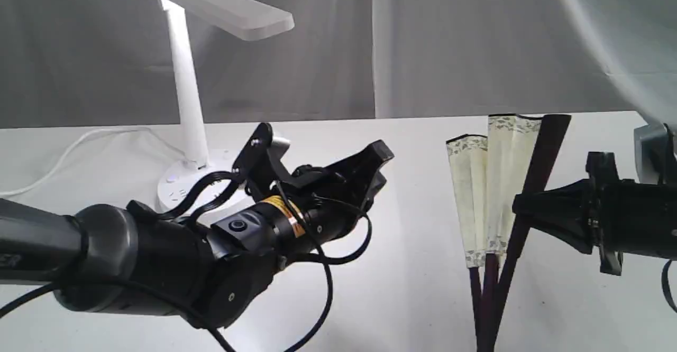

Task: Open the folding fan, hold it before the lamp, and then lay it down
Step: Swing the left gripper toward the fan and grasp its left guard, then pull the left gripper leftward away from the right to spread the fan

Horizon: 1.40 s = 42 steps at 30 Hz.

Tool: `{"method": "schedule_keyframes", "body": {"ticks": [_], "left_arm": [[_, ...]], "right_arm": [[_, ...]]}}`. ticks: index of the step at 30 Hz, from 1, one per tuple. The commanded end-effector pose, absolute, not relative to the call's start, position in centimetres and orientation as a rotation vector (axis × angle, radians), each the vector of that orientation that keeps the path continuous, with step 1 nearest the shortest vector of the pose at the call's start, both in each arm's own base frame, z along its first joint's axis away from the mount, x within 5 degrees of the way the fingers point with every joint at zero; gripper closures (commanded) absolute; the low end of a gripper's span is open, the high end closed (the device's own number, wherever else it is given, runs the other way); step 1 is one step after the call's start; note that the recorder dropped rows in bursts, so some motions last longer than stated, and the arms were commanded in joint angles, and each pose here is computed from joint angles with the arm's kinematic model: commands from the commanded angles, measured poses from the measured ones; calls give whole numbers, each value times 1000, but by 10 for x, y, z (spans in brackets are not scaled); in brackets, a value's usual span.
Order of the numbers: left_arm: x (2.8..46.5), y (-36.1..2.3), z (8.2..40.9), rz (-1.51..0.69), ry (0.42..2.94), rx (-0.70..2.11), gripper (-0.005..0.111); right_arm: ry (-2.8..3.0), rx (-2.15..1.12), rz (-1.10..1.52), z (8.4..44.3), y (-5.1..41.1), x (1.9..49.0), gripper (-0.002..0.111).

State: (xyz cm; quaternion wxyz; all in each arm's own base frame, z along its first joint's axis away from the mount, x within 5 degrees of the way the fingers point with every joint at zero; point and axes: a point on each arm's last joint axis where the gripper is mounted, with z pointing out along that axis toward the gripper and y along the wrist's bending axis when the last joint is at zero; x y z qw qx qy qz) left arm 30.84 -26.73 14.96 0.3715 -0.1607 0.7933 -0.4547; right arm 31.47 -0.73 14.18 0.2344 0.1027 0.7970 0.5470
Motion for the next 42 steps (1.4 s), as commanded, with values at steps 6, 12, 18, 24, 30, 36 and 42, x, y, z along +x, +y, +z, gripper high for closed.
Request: {"method": "schedule_keyframes", "body": {"ticks": [6, 12, 18, 24, 30, 36, 42], "left_arm": [[301, -279, 107, -1434, 2120, -681, 107], [301, -285, 97, -1719, 1968, -766, 107], [302, -288, 86, -1759, 1940, -758, 107], [314, -303, 84, -1847, 1996, -602, 105], [331, -295, 79, -1874, 2013, -572, 83], [332, -292, 71, -1912, 1998, -601, 61], [332, -292, 73, -1935, 1980, -587, 56]], "right_arm": [[2153, 269, 1518, 147, -8, 314, 108], [2151, 271, 1518, 147, -8, 314, 108], [2151, 270, 1519, 147, -7, 314, 108], [2161, 296, 1534, 147, -7, 314, 108], [2163, 296, 1535, 147, -7, 313, 108], [2173, 291, 1556, 147, 0, 314, 108], [2185, 260, 1580, 147, 13, 314, 108]]}}
